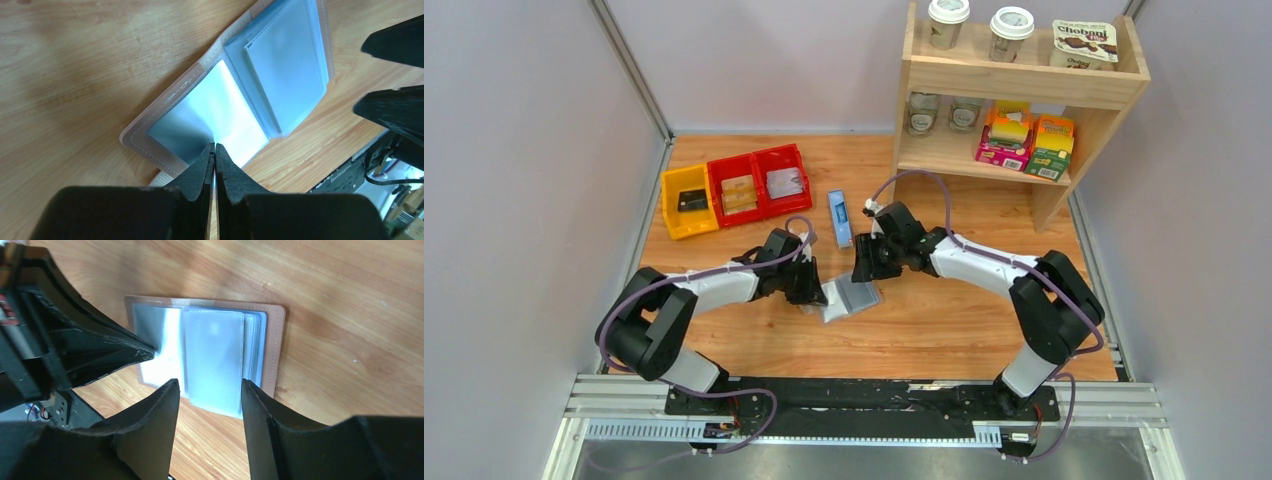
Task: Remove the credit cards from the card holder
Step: Remove the credit card from the card holder.
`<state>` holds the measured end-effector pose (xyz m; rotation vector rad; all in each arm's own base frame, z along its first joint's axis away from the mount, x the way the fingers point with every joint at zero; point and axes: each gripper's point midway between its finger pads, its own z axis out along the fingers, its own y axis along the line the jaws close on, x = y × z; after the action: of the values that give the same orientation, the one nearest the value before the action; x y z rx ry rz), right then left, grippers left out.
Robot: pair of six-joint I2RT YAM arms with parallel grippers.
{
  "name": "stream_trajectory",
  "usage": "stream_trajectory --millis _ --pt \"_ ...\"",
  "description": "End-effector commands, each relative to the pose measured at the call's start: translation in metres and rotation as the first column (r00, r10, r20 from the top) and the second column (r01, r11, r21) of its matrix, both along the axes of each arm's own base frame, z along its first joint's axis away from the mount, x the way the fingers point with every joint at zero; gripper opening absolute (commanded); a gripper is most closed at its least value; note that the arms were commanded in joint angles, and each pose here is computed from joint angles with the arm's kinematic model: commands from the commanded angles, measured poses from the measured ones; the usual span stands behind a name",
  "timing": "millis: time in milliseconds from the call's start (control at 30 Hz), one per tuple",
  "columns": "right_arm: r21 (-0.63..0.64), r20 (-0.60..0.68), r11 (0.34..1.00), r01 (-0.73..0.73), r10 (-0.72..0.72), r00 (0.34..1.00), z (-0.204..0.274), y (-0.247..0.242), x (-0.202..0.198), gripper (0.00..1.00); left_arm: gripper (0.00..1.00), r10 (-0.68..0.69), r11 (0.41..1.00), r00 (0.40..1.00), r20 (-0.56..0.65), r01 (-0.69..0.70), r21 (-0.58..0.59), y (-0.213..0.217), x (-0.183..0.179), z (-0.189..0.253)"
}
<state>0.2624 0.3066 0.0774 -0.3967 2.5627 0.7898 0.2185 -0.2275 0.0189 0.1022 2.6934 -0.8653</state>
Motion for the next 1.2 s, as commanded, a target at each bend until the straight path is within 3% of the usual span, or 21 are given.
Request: stream_trajectory --millis 0,233,667,1167 --pt "0.013 -0.017 1.000 0.000 0.000 1.000 -0.006 0.007 -0.001 0.51 0.11 0.001 0.991 1.000 -0.018 0.001 0.132 0.024 -0.009 -0.019" --pt "-0.012 -0.024 1.000 -0.021 0.021 0.999 -0.017 0.013 0.000 0.49 0.11 -0.007 0.991 0.996 -0.089 0.019 0.129 0.022 -0.018 -0.033" --pt "-0.026 -0.054 0.995 -0.099 0.097 0.994 -0.028 0.031 -0.013 0.48 0.09 -0.004 0.992 0.994 -0.112 0.019 0.128 0.024 -0.026 -0.039" --pt "0.158 -0.057 0.966 -0.205 0.217 0.975 0.016 0.069 -0.030 0.50 0.09 0.004 0.993 0.993 -0.116 0.010 0.118 0.024 -0.027 -0.041"
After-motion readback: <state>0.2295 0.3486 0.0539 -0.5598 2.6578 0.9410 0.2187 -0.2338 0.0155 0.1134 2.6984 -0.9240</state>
